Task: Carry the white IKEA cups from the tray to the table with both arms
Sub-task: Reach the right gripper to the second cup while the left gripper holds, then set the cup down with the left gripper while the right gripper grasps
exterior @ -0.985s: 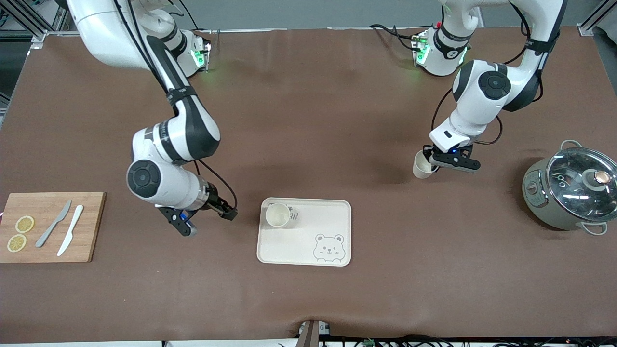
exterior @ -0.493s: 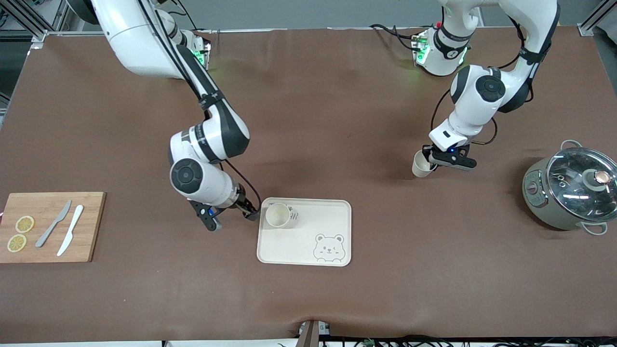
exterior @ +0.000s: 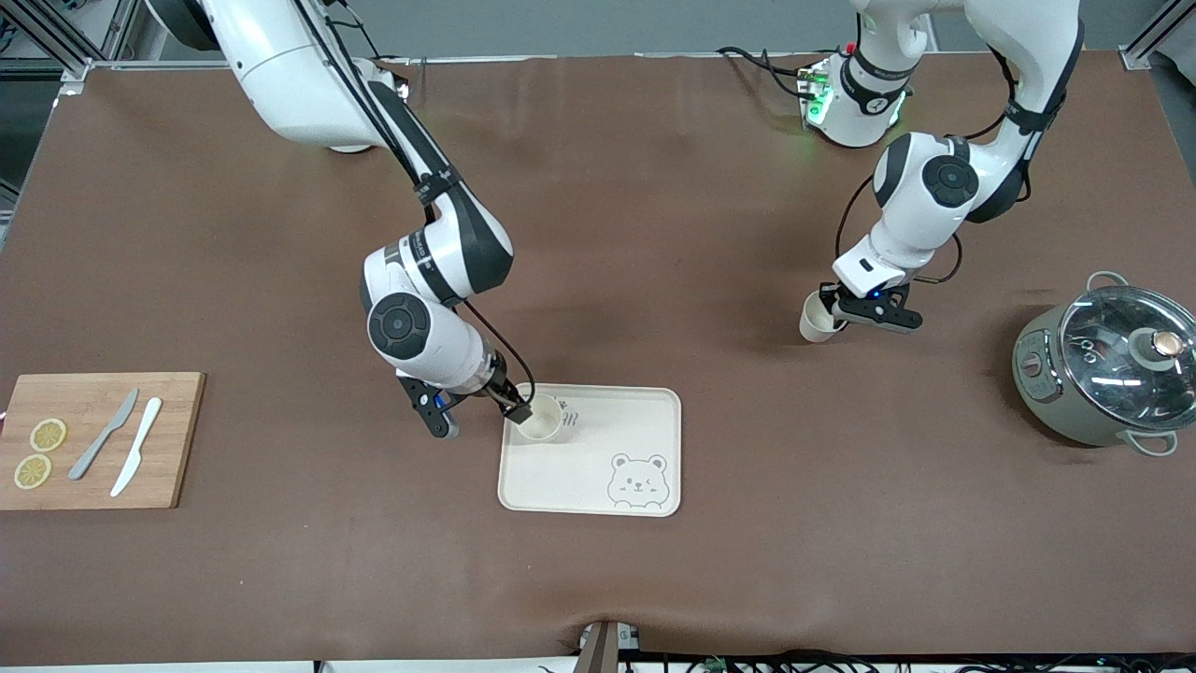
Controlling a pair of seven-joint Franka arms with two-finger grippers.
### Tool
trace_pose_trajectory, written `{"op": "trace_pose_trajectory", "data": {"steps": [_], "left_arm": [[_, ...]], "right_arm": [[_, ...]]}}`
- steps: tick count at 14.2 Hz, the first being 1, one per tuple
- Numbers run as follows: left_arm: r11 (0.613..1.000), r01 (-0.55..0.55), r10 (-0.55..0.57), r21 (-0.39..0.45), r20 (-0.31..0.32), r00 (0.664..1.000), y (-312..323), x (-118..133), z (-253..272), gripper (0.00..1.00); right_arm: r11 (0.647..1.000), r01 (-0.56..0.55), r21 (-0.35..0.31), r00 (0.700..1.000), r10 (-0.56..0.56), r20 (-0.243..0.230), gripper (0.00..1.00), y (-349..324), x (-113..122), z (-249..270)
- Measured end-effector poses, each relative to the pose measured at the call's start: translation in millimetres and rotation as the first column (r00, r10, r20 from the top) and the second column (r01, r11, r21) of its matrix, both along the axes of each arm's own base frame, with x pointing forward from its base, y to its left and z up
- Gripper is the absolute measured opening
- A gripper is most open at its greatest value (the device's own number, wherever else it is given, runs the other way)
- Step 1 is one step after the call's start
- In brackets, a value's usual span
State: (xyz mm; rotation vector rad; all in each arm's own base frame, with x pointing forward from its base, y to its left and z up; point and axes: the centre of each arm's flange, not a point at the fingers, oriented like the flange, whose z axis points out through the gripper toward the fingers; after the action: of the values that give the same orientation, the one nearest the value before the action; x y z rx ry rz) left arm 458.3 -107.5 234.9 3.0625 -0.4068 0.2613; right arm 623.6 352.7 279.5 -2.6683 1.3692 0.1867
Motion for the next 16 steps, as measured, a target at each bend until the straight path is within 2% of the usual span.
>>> {"op": "trace_pose_trajectory", "data": {"steps": [6,8,10,11,13,14,15,16], "left_arm": [[1.0,-0.021,0.021,-0.002,-0.037,0.999,9.6,-2.3,-16.9,0.04],[1.0,-0.022,0.021,-0.003,-0.038,0.999,9.9,-2.3,-17.6,0.04],[1.0,-0.02,0.02,-0.004,-0.038,0.999,8.9,-2.5,-17.5,0.04],[1.0,-0.018,0.018,-0.004,-0.038,0.999,8.1,-2.6,-17.5,0.04],[1.0,-0.01,0.01,-0.006,-0.037,0.999,4.1,-3.2,-17.1,0.04],[1.0,-0.006,0.006,-0.007,-0.037,0.999,2.2,-3.5,-16.9,0.08],[1.0,-0.004,0.003,-0.007,-0.035,0.999,0.9,-3.5,-16.6,0.18],[1.0,-0.002,0.002,-0.008,-0.034,0.999,0.2,-3.3,-16.2,0.28]], "right_arm": [[1.0,-0.006,-0.006,1.0,0.006,-0.001,1.0,8.0,-3.2,-24.7],[1.0,-0.005,-0.006,1.0,0.005,0.003,0.96,8.8,-2.9,-32.1],[1.0,-0.006,-0.006,1.0,0.006,0.004,0.77,9.9,-3.4,-34.4],[1.0,-0.008,-0.006,1.0,0.008,0.005,0.77,11.1,-3.7,-33.9],[1.0,-0.01,-0.002,1.0,0.01,0.012,0.6,13.7,-3.0,-30.6],[1.0,-0.01,0.0,1.0,0.01,0.015,0.51,14.5,-2.3,-28.9],[1.0,-0.01,0.001,1.0,0.01,0.016,0.51,14.9,-1.8,-28.1],[1.0,-0.008,0.002,1.0,0.008,0.018,0.45,15.3,-1.1,-27.2]]}}
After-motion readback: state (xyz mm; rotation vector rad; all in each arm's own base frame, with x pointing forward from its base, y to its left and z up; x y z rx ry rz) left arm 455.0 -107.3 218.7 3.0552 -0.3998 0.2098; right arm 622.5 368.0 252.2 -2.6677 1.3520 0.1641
